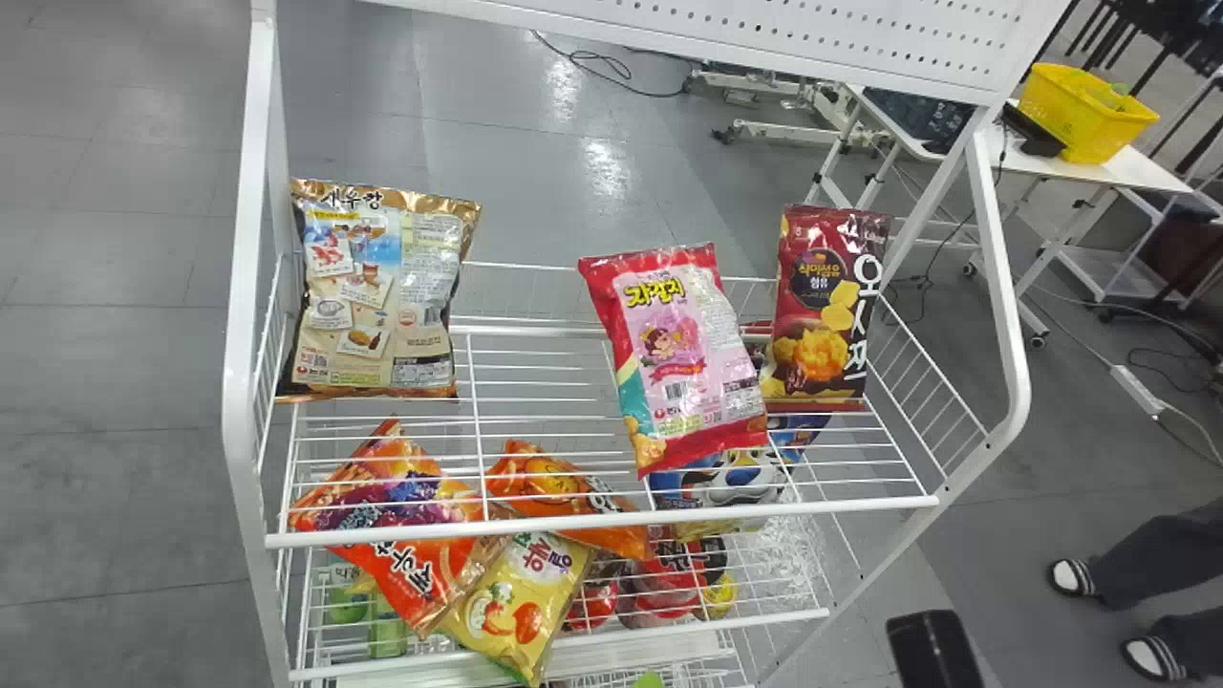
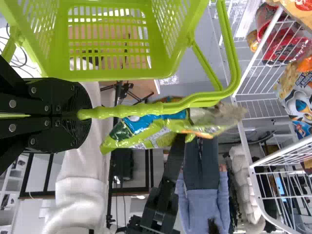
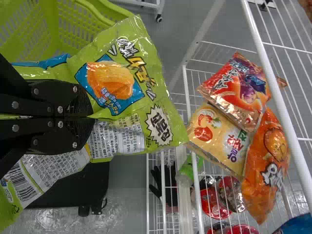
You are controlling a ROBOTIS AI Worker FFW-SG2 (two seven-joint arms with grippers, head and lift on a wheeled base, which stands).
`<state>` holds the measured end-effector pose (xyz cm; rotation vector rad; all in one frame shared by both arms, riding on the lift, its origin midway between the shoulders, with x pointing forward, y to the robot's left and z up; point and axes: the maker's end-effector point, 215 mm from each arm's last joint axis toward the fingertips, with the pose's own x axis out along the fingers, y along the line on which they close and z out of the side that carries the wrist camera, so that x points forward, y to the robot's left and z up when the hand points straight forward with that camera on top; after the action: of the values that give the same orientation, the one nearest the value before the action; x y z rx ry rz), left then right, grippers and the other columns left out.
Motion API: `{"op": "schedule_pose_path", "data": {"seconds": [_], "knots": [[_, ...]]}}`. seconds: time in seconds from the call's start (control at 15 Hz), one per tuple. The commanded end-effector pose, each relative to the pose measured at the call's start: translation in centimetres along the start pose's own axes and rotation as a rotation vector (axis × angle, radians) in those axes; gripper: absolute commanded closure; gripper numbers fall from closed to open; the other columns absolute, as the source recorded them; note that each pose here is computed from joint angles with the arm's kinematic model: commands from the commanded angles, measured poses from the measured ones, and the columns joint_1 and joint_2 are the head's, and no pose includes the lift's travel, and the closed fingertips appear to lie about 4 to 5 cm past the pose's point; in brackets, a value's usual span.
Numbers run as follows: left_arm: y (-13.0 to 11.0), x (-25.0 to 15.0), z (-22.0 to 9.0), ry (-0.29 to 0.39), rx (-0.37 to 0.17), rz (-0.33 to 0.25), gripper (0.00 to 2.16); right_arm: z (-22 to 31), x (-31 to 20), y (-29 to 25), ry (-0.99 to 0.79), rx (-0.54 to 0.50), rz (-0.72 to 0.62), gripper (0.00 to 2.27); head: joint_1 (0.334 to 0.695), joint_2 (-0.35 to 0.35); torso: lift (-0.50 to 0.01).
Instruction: Hold basket handle with left hand then pick Gkobukchip with right hand and place into basket
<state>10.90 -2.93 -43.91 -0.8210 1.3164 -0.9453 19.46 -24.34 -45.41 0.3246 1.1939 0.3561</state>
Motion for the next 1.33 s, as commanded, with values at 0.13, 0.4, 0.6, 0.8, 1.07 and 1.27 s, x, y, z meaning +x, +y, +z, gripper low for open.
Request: {"op": "schedule_pose_path", "data": {"seconds": [0.13,0.4,0.6,0.8,1.07,1.27], "knots": [[-0.7,0.1,0.0,-0.001,0.012,-0.007,1.97,-3.4,3.5,3.4,0.113,-0.072,0.028,1.65,0.695,-0.350,-0.032],[-0.8,0.0,0.1,-0.002,0.015,-0.008,1.97,-6.9,7.1,6.4,0.219,-0.124,0.059,1.65,0.695,-0.350,-0.032],[-0.8,0.0,0.1,-0.003,0.016,-0.010,1.97,-9.4,9.5,7.3,0.294,-0.170,0.044,1.65,0.695,-0.350,-0.032],[-0.7,-0.1,0.4,-0.008,0.017,-0.010,1.97,-11.9,11.6,7.2,0.373,-0.195,0.022,1.65,0.695,-0.350,-0.032],[-0.6,-0.4,0.6,-0.015,0.014,-0.013,1.97,-10.7,14.9,7.1,0.296,-0.206,0.016,1.23,0.695,-0.350,-0.032],[-0.2,-0.7,0.9,-0.023,0.006,-0.007,1.97,-9.0,13.9,5.1,0.268,-0.231,-0.036,0.00,0.695,-0.350,-0.032]]}}
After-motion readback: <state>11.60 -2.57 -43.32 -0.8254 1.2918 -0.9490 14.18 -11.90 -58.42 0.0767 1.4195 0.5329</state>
